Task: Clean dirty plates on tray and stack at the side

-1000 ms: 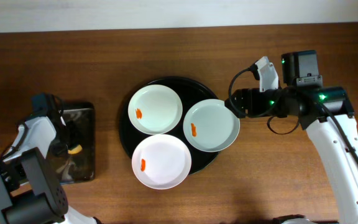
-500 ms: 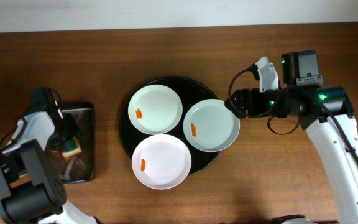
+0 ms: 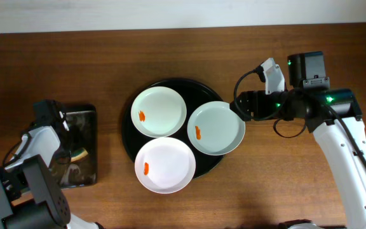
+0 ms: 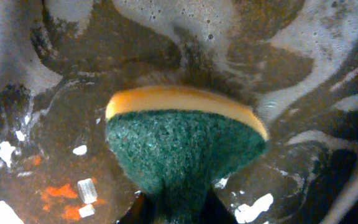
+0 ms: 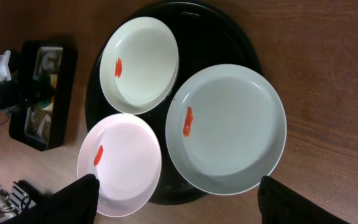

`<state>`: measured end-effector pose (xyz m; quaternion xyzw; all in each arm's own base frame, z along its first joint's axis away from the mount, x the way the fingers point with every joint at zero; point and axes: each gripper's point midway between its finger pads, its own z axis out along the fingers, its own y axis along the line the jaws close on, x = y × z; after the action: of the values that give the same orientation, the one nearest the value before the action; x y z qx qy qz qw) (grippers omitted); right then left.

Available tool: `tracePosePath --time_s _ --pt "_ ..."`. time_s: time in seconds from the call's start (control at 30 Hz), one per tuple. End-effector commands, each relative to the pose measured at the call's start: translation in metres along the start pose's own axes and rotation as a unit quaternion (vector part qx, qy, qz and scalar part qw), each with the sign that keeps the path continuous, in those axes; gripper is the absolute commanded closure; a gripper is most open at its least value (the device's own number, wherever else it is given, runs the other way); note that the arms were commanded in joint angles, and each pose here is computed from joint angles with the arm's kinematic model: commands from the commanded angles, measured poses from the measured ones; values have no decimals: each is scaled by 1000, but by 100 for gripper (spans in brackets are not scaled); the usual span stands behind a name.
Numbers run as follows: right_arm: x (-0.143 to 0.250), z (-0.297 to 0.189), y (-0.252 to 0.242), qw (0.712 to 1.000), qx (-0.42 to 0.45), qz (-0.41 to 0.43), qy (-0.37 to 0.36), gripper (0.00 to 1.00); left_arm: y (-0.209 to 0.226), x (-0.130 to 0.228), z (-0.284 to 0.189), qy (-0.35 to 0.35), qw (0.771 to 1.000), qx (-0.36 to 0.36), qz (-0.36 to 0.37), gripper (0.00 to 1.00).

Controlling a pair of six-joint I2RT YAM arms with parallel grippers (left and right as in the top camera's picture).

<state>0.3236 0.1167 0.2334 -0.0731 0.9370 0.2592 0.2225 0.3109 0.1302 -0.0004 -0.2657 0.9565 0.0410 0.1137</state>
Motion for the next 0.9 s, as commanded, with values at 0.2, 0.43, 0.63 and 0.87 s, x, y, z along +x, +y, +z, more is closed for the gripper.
tracePosePath --time_s 0.2,0.43,0.63,0.87 --pt "-7 -4 4 1000 -1 -6 -11 17 0 -11 -25 19 1000 -2 3 100" --pt "3 142 59 996 -19 -61 67 34 -28 -36 -90 -60 994 36 79 100" --pt "-11 236 45 997 17 -50 53 43 -41 -31 -92 -55 993 41 97 100" --pt "-27 235 40 986 84 -58 131 42 -40 -30 -92 -54 993 39 98 100"
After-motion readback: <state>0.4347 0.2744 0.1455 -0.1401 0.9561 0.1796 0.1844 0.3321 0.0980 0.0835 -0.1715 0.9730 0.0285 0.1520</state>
